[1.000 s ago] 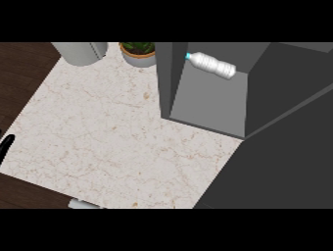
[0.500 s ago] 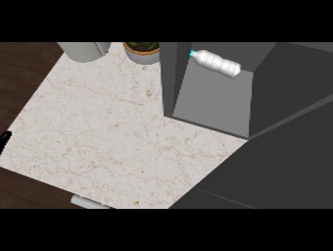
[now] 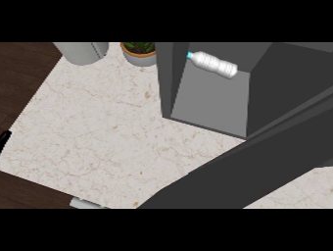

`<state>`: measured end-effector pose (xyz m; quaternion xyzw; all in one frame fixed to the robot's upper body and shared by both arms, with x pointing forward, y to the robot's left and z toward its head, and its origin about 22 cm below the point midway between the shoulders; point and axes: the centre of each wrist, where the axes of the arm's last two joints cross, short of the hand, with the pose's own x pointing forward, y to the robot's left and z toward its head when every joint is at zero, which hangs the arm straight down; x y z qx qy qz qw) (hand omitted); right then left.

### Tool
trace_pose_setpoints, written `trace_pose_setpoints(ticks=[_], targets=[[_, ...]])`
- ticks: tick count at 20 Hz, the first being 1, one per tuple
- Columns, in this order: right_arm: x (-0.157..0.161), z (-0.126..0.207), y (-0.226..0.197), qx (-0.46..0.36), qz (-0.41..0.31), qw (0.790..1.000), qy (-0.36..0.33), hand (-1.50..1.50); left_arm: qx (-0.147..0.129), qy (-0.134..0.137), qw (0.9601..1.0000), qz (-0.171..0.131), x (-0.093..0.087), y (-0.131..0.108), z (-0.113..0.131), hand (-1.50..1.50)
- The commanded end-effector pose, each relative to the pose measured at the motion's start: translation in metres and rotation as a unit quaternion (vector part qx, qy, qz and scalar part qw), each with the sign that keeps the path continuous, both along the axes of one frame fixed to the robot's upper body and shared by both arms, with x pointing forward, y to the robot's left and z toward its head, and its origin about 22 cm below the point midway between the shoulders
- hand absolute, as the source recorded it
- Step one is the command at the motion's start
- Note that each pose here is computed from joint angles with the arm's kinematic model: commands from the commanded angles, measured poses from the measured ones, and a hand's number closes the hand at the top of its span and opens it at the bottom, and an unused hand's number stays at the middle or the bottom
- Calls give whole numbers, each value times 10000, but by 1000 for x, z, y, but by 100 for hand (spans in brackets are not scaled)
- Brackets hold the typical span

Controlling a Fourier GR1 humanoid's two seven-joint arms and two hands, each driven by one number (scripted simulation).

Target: Pick up the bottled water, place it into the cabinet and close the cabinet

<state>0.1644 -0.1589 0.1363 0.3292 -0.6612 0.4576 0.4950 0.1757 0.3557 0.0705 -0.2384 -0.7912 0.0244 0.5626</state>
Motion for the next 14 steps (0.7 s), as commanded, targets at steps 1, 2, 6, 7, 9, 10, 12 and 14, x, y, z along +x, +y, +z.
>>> trace_pose_setpoints(ticks=[1, 2, 6, 7, 9, 10, 12, 14], targets=[[26, 4, 22, -418, -388, 9984, 33, 150, 40, -17, 10000, 41, 2, 7, 2, -150], [36, 1, 28, -603, -418, 9973, 87, 150, 41, 14, 10000, 14, 2, 5, 1, -150], [57, 10, 47, -613, -620, 9961, 157, 150, 1, 55, 9999, 124, 0, 8, -2, -150], [63, 11, 54, -663, -594, 9959, 180, 150, -26, 53, 9999, 116, 0, 10, -3, -150], [77, 12, 66, -779, -685, 9940, 351, 150, -20, 111, 9999, 124, -1, 10, -6, -150], [85, 16, 75, -817, -730, 9931, 412, 150, -17, 90, 9999, 142, -1, 12, -5, -150], [104, 24, 89, -871, -889, 9910, 489, 150, -64, 166, 9997, 178, -3, 16, -11, -150], [121, 33, 99, -948, -1087, 9883, 504, 150, -25, 156, 9998, 133, -4, 14, -10, -150]])
